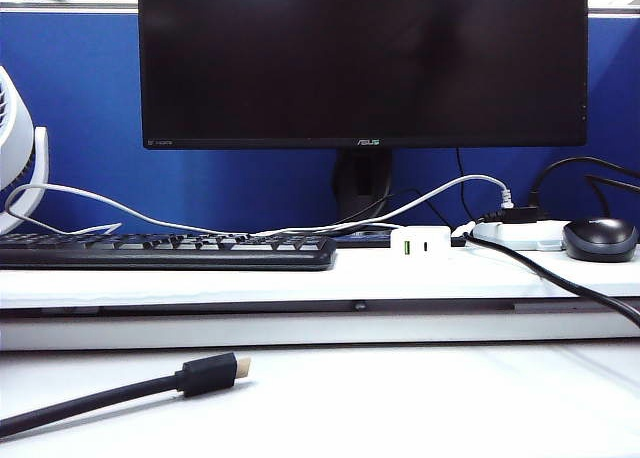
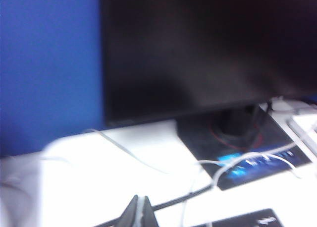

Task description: Pick up the Type-C charging cable and the charging base, insert one end of the Type-C charger into the corresponding slot on the base, and finally place the plugged-in charger back on the table.

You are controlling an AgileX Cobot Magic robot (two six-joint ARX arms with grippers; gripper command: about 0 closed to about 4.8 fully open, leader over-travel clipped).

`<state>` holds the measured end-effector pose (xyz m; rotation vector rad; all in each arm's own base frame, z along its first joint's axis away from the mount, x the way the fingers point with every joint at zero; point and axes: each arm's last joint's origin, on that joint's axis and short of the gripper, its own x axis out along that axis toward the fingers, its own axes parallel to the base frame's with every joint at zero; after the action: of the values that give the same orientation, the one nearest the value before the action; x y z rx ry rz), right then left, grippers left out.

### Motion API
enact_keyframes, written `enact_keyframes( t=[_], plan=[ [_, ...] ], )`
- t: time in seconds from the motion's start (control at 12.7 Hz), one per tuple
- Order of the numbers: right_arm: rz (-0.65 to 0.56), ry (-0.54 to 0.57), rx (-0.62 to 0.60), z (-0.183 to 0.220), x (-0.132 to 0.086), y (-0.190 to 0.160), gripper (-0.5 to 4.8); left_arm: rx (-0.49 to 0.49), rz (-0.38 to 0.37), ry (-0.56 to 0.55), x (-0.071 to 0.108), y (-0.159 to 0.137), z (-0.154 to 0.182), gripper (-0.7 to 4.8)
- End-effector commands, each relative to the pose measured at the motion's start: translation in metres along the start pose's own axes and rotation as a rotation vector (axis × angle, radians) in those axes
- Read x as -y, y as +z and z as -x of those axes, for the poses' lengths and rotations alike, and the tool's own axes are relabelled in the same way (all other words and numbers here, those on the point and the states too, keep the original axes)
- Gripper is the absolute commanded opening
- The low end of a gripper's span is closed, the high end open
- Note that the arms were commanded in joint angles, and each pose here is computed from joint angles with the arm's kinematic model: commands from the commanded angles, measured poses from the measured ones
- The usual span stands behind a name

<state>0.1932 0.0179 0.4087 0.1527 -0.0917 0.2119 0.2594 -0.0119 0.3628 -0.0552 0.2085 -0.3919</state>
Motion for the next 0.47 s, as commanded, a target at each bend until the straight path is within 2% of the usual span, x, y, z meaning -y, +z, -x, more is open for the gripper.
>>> enact_keyframes(
  t=[0.08, 0.24, 0.47],
  plan=[
    [-0.01, 0.109, -0.044, -0.02, -0.016, -0.007, -0.01, -0.052, -0.009, -0.093, 0.019, 0.005, -0.045, -0.03],
    [-0.013, 0.14, -0.067, -0.025, -0.022, -0.012, -0.01, -0.139, -0.015, -0.078, 0.033, 0.004, -0.071, -0.03],
    [-0.018, 0.156, -0.097, -0.032, -0.026, -0.018, -0.01, -0.248, -0.105, -0.144, 0.055, -0.001, -0.108, -0.04]
  ],
)
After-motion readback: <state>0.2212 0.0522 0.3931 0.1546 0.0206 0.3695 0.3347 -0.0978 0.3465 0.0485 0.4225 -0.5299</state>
